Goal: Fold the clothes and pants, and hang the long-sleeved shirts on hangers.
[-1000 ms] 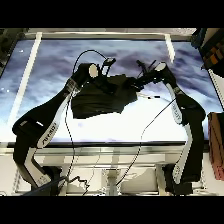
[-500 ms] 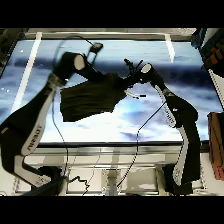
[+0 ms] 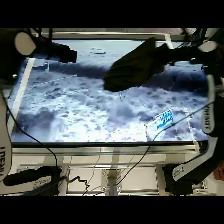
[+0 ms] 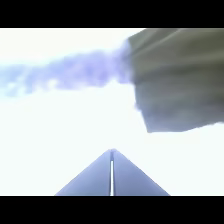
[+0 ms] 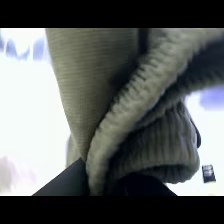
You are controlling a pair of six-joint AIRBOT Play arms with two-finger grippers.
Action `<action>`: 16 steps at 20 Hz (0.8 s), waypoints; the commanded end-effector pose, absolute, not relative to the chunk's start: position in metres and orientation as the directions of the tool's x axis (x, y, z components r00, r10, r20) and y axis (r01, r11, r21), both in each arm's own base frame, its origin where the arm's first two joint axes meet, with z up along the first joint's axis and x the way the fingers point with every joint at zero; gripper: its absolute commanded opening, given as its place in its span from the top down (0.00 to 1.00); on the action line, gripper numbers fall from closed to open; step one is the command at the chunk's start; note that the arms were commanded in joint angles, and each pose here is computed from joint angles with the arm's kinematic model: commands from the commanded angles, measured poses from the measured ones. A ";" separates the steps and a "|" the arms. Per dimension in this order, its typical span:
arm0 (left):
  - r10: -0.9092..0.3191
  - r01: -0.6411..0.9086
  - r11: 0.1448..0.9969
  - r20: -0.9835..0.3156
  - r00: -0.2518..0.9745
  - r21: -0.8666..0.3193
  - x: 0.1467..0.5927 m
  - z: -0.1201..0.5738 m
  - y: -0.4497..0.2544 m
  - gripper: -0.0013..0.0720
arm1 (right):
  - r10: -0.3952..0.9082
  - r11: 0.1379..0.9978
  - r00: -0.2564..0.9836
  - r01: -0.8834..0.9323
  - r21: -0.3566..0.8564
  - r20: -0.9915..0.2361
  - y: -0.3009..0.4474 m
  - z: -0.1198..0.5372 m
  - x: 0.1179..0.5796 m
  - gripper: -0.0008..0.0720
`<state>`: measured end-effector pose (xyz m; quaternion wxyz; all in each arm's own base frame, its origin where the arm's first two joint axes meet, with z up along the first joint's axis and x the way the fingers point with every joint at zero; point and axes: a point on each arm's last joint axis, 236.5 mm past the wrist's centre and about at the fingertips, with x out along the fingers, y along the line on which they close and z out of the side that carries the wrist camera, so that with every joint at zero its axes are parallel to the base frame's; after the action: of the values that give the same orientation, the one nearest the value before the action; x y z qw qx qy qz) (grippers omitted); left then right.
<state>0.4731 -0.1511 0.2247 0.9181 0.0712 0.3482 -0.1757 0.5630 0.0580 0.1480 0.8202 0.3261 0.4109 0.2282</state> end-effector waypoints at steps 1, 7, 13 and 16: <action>-0.255 0.350 0.936 -0.616 0.746 0.036 0.451 0.264 -0.133 0.96 | 0.480 0.710 0.746 -0.020 0.704 -0.462 -0.053 0.241 0.521 0.96; -0.250 0.338 0.939 -0.556 0.792 0.059 0.423 0.304 -0.122 0.96 | -0.070 0.770 0.863 0.366 0.523 -0.500 -0.240 0.311 0.390 0.95; -0.256 0.340 0.939 -0.549 0.796 0.056 0.420 0.308 -0.122 0.96 | -0.415 0.399 0.527 0.838 0.372 -0.742 -0.356 0.268 0.201 0.95; -0.255 0.341 0.939 -0.551 0.795 0.056 0.419 0.307 -0.122 0.96 | -0.473 0.207 0.347 0.937 0.281 -0.810 -0.378 0.252 0.119 0.95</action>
<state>0.4202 -0.1222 0.3061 0.9440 0.0764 0.2796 -0.1579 0.2106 -0.3597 0.2704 0.8005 0.3717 0.2706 -0.3845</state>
